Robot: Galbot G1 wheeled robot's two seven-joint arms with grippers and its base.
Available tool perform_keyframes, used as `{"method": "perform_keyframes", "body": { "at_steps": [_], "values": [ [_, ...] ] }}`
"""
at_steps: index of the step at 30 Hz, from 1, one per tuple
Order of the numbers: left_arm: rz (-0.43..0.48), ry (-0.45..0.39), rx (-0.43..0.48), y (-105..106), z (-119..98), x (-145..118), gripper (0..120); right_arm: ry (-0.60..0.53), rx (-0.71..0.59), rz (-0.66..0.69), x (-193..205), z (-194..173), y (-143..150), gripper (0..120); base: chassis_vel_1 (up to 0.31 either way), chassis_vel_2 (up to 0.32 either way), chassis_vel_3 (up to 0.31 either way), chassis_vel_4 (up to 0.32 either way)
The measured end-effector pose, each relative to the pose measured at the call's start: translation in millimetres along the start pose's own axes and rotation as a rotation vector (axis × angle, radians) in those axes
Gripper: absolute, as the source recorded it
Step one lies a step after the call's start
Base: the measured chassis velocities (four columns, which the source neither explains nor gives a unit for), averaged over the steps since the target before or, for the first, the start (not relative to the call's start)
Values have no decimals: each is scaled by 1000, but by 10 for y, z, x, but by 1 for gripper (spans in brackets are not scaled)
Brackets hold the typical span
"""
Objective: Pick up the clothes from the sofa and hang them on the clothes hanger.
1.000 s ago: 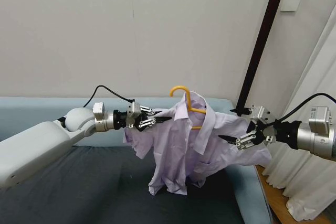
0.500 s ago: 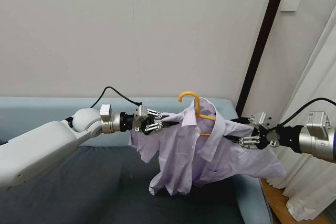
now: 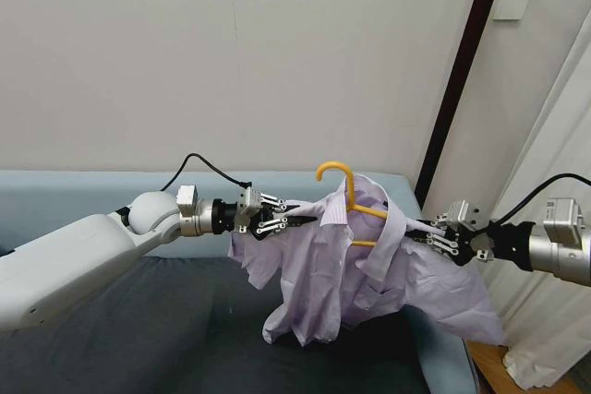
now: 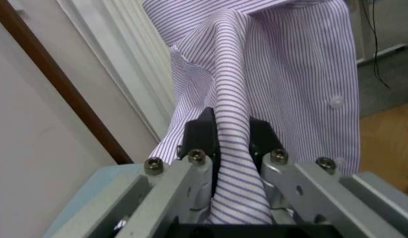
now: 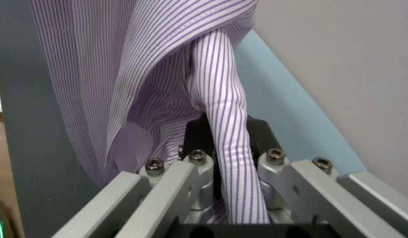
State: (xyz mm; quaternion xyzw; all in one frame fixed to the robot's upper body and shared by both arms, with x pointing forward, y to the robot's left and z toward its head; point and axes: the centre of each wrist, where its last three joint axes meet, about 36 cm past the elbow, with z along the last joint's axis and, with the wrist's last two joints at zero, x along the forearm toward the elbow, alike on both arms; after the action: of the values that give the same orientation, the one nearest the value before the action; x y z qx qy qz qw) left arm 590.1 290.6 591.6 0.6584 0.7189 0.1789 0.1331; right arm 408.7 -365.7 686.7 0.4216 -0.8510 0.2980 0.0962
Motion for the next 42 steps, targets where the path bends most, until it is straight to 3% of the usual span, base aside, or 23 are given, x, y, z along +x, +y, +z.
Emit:
{"method": "perform_keyframes", "body": {
  "at_steps": [8,11,13,15,17,21,29,34,37,41,42],
  "values": [
    [-44,-3,2,-41,47,13,7,-27,3,13,-27,51,14,5,0,0,0,0],
    [-112,2,13,-75,92,79,19,-40,-6,30,-67,103,44,5,0,0,0,0],
    [-123,5,14,-80,95,101,22,-44,-8,36,-80,117,56,5,0,0,0,0],
    [-134,4,8,-76,70,134,34,-52,-17,63,-110,144,86,5,0,0,0,0],
    [-135,4,7,-76,64,136,35,-55,-19,68,-116,148,93,5,0,0,0,0],
    [-169,-3,-11,-89,7,218,54,-70,-32,76,-158,187,133,5,0,0,0,0],
    [-242,-36,-41,-108,-111,423,81,-78,-60,96,-193,224,146,5,0,0,0,0],
    [-334,-81,-37,-288,-156,654,98,-90,-95,123,-224,219,166,5,0,0,0,0],
    [-400,-98,-25,-401,-164,780,100,-104,-105,130,-236,214,166,5,0,0,0,0],
    [-588,-130,47,-756,20,1122,100,-122,-122,142,-255,205,169,5,0,0,0,0],
    [-588,-130,47,-756,20,1122,100,-122,-122,142,-255,205,169,5,0,0,0,0]
  ]
}}
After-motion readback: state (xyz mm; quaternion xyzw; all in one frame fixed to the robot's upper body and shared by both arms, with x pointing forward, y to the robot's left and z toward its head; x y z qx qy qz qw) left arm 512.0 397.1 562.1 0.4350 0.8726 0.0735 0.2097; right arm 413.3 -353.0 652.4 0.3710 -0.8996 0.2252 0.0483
